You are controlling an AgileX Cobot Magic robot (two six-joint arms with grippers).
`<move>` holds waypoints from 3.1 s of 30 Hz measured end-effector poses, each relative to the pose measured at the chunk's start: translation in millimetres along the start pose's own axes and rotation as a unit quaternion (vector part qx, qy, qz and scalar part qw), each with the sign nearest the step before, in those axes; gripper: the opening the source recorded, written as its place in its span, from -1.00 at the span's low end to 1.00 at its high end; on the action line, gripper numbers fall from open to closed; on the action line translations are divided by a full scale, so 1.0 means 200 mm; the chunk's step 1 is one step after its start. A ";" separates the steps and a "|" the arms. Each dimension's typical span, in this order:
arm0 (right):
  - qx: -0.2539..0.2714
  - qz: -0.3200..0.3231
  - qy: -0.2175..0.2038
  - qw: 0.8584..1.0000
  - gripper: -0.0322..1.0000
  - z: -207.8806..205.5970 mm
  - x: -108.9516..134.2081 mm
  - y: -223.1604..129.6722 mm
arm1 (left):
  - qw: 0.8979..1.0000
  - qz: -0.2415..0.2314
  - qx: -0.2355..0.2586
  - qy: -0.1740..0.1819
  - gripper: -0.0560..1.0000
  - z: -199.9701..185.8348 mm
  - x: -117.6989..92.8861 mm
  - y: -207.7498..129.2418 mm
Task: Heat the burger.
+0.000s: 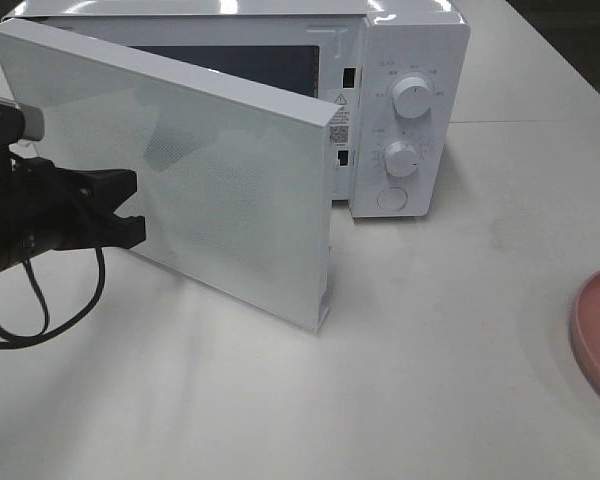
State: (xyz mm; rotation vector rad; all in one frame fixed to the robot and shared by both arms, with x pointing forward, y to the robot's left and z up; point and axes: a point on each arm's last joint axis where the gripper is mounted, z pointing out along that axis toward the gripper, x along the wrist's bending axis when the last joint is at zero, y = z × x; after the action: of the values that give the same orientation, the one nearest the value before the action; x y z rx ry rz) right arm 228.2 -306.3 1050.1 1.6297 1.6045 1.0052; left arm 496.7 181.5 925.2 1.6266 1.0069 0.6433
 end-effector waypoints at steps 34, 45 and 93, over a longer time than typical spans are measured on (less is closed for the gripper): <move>0.000 0.000 0.000 1.000 0.47 0.00 0.00 0.00 | 1.000 0.008 0.020 -0.021 -0.89 0.56 -0.29 0.21; 0.000 0.000 0.000 1.000 0.47 0.00 0.00 0.00 | 0.998 0.023 0.059 -0.028 -0.89 0.69 -0.35 0.21; 0.000 0.000 0.000 1.000 0.47 0.00 0.00 0.00 | 0.884 0.032 0.465 -0.043 0.98 0.15 -0.45 0.42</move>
State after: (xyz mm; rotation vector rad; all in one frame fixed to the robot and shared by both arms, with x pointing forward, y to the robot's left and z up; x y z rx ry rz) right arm 228.2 -306.3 1050.1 1.6297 1.6045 1.0052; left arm 500.5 81.8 1004.3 2.4965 1.2955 0.0846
